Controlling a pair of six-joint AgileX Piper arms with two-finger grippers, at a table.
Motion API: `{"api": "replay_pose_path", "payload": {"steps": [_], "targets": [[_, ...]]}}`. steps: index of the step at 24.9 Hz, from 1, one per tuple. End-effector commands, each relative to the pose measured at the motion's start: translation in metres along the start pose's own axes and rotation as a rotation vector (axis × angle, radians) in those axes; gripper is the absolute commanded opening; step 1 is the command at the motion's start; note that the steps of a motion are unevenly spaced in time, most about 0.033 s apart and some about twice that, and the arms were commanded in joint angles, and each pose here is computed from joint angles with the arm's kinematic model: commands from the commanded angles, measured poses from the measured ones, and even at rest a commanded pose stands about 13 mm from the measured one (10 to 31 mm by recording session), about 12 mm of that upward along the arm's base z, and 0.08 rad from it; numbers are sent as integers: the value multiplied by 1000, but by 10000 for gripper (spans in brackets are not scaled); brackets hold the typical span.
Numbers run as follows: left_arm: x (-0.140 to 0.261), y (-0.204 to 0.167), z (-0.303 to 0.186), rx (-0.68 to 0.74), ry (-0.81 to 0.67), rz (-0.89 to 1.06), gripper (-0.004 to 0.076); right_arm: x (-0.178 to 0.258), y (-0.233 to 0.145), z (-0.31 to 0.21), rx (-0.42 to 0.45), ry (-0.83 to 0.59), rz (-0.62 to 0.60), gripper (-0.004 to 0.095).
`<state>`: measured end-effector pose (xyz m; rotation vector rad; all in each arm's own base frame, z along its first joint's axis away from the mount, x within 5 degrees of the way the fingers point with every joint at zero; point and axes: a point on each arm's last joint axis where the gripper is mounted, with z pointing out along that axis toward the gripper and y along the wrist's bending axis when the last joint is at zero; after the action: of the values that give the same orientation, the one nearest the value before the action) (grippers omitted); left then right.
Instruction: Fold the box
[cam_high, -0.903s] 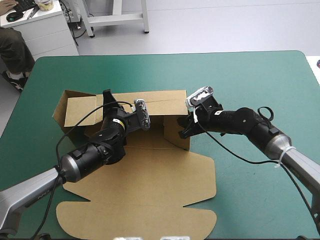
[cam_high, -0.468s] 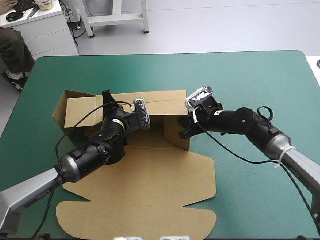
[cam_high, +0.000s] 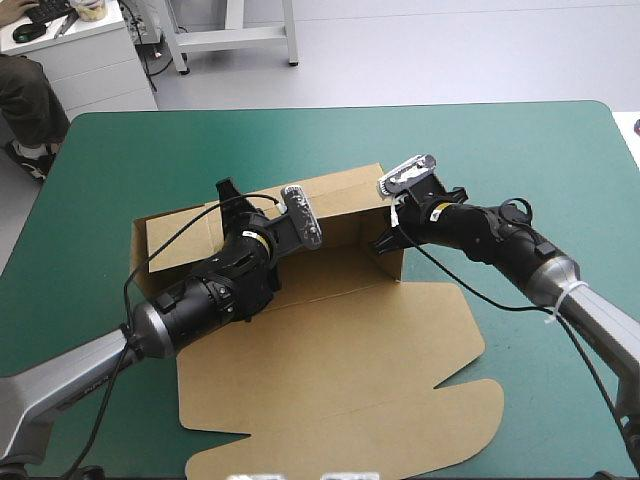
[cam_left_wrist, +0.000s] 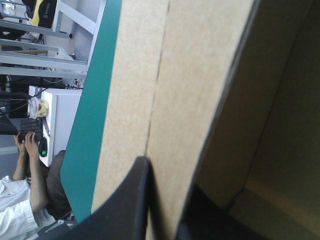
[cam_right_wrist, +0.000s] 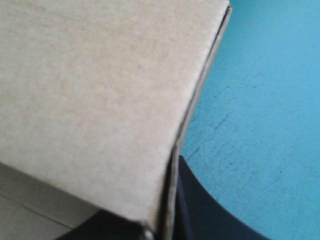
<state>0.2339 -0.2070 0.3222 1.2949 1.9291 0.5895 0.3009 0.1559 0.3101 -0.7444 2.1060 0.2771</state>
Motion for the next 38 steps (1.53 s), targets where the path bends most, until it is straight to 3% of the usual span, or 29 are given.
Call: {"api": "replay_pose_path", "payload": {"steps": [1, 6, 11, 14, 19, 21, 24, 25, 27, 29, 30, 31, 34, 38], "targets": [[-18, -3, -15, 96, -151, -119, 15, -20, -5, -18, 55, -75, -30, -19], [-18, -3, -15, 93, -144, -117, 16, -21, -7, -19, 72, -81, -8, -18], [-19, -2, -17, 97, -145, -123, 40, -20, -14, -19, 147, -78, 38, -14], [-24, -1, -24, 101, -166, -134, 146, -18, -19, -20, 201, -58, 51, -14], [-43, 4, -48, 102, -256, -143, 465, -15, -23, -21, 244, -33, 71, -15], [-50, 7, -62, 100, -290, -144, 553, -15, -23, -21, 245, -31, 71, -15], [-64, 10, -91, 95, -343, -144, 601, -15, -23, -21, 245, -29, 95, -15], [-66, 13, -100, 94, -352, -150, 598, -15, -23, -21, 245, -28, 95, -15], [-72, 24, -124, 83, -380, -141, 521, -14, -23, -21, 245, -25, 95, -15], [-74, 36, -141, 73, -407, -149, 307, -14, -23, -21, 246, -20, 98, -15], [-75, 46, -149, 56, -432, -155, 113, -13, -23, -21, 245, -14, 103, -15], [-76, 53, -155, 27, -457, -142, -8, -13, -23, -21, 244, -10, 106, -15], [-78, 62, -161, 9, -485, -139, 15, -12, -23, -21, 244, -4, 109, -15], [-63, 83, -141, 51, -395, -189, 15, -12, -23, -21, 244, -1, 117, -15]]}}
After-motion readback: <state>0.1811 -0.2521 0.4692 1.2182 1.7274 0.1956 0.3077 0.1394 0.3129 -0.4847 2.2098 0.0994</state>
